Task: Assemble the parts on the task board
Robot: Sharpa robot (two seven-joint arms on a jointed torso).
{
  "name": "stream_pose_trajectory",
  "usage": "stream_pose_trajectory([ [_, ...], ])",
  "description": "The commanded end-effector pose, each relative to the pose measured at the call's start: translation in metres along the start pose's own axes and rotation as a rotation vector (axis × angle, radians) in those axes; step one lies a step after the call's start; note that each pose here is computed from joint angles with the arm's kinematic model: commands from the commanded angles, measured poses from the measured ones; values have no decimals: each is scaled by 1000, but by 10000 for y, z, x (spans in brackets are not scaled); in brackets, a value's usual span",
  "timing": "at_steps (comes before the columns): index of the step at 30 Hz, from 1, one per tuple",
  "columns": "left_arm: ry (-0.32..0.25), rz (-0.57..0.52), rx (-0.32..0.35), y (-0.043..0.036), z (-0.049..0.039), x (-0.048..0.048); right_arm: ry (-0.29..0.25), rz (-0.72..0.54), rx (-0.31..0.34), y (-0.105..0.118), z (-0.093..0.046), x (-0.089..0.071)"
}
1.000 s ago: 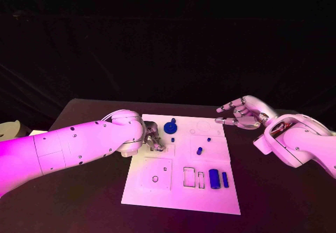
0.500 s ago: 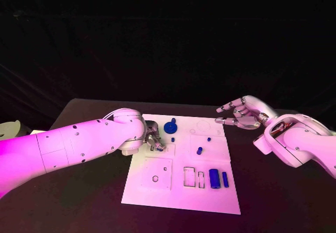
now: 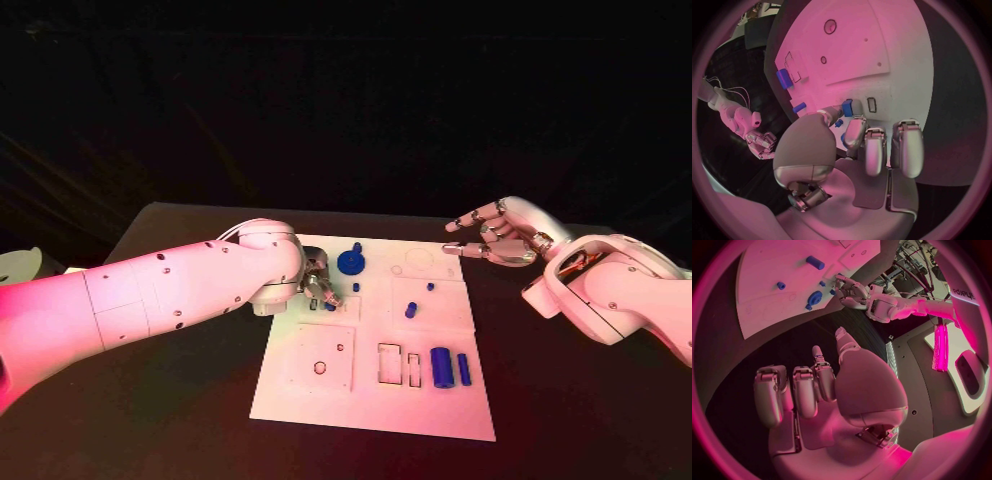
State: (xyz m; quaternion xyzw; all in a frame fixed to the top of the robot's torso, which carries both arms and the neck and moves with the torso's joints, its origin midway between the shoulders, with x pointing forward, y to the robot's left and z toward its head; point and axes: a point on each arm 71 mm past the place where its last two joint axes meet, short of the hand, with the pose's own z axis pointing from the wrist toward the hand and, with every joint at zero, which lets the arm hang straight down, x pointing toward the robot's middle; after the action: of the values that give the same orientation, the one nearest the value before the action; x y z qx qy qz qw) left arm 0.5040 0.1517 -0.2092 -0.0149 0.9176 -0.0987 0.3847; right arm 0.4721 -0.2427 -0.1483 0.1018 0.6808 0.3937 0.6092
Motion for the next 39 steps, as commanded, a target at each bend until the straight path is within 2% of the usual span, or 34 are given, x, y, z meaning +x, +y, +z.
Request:
stream_pose_trajectory([
  [1, 71, 31, -17, 15, 49, 130, 13, -3, -4, 9, 1, 18],
  [24, 89, 42, -25, 30, 73, 130, 7, -8, -9, 16, -3, 13],
  [39, 70, 33, -29, 63, 59, 103, 2, -16, -10, 16, -7, 7],
])
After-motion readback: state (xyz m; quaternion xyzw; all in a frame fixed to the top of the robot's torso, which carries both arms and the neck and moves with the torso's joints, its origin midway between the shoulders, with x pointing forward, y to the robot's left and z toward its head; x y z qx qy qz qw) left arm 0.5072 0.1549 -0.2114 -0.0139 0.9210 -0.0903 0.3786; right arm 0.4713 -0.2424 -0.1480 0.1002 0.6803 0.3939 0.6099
